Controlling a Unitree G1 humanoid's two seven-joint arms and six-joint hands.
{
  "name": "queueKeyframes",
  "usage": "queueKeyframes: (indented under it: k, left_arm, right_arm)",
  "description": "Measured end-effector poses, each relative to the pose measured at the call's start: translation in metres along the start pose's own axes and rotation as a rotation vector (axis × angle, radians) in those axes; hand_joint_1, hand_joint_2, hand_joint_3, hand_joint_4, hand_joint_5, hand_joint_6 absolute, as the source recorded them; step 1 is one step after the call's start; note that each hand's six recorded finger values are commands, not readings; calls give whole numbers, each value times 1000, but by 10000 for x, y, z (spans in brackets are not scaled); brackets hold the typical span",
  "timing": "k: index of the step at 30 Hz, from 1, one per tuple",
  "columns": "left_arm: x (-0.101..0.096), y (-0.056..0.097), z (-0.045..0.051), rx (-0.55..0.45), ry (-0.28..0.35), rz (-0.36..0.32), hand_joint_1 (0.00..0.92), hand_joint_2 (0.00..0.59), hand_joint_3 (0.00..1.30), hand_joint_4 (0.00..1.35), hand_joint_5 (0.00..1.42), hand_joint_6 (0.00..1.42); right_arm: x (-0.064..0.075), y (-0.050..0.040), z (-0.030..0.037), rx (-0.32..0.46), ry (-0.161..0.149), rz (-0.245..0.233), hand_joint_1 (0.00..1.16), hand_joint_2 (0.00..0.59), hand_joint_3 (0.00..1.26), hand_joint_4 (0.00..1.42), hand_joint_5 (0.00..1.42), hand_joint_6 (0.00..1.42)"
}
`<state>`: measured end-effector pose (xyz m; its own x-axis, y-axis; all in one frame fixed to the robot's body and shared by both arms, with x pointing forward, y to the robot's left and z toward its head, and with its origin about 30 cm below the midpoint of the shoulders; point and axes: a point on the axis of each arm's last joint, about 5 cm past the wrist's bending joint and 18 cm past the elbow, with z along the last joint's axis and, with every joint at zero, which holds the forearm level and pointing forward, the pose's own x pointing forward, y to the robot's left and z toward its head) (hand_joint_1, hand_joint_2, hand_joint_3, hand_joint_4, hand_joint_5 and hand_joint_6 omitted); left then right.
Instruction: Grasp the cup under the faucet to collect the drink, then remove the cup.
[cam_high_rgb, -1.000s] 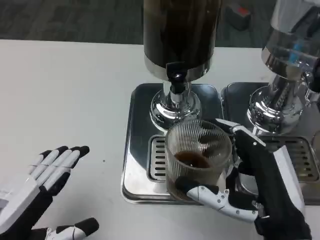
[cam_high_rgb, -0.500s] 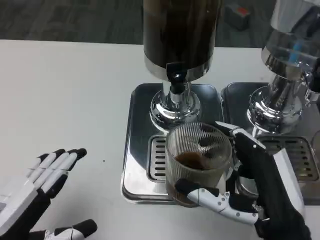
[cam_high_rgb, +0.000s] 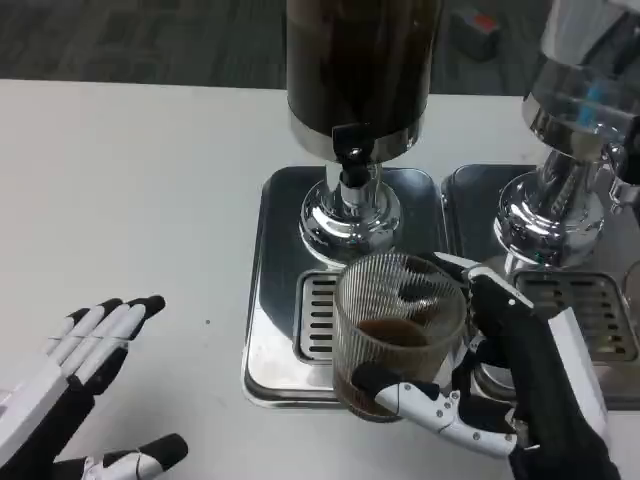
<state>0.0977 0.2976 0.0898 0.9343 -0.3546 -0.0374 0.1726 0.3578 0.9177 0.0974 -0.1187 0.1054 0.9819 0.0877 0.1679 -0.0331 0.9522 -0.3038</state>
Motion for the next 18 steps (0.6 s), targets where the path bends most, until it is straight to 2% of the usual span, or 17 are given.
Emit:
queueKeyframes:
  k: [9,18]
  left_arm:
    - [-13,-13,-11,-7,15,-2,0,164,0,0,0,0]
    - [19,-9,-5,-24,9,11,0,164,0,0,0,0]
  right_arm:
    - [-17,-2,41,-5,-11,-10,882,214,499,686,818,1223]
    - [-30,3,48,-10,-9,-11,883,214,498,686,818,1223]
